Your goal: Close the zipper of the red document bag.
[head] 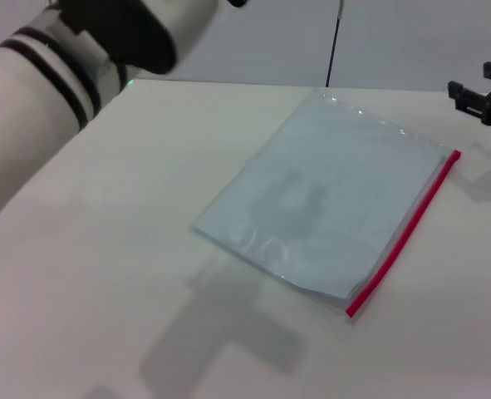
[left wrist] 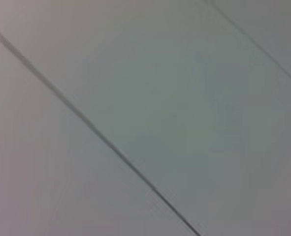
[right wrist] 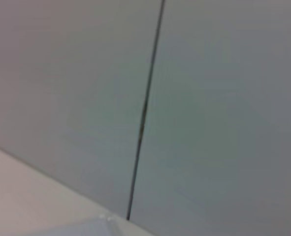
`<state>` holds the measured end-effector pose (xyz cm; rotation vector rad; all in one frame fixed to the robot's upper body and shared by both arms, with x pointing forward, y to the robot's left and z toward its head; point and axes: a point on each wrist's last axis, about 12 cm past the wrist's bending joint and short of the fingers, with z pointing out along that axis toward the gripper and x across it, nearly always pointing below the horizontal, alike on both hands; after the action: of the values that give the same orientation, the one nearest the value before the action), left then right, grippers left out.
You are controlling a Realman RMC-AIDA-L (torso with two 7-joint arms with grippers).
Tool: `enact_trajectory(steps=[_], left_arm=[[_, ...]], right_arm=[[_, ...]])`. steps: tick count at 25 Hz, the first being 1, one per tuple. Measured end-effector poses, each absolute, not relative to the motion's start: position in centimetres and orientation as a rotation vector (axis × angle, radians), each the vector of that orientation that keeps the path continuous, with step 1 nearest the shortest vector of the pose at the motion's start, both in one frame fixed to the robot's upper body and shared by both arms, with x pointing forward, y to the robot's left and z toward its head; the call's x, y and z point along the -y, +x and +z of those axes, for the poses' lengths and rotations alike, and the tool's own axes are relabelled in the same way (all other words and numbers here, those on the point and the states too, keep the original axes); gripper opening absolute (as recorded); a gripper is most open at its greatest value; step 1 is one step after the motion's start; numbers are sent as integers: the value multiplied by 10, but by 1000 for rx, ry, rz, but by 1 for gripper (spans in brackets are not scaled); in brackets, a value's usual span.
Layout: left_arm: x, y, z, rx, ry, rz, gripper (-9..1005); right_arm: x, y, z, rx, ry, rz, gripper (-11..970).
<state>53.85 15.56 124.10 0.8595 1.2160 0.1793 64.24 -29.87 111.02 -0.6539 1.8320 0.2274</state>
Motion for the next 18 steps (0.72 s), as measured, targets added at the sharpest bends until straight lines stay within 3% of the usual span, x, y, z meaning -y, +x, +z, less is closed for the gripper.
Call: enact_trajectory(steps=[4, 9, 18], left_arm=[[-168, 548, 1227, -1243, 706, 93, 594], [-183, 564, 1202, -1326, 531, 6, 728], [-215, 577, 1148, -1420, 258, -36, 722]], right_arm=[[305, 631, 1110, -1729, -549, 268, 651], [315, 615, 1106, -1612, -456, 281, 657], [330, 584, 1071, -1496, -230, 155, 654]])
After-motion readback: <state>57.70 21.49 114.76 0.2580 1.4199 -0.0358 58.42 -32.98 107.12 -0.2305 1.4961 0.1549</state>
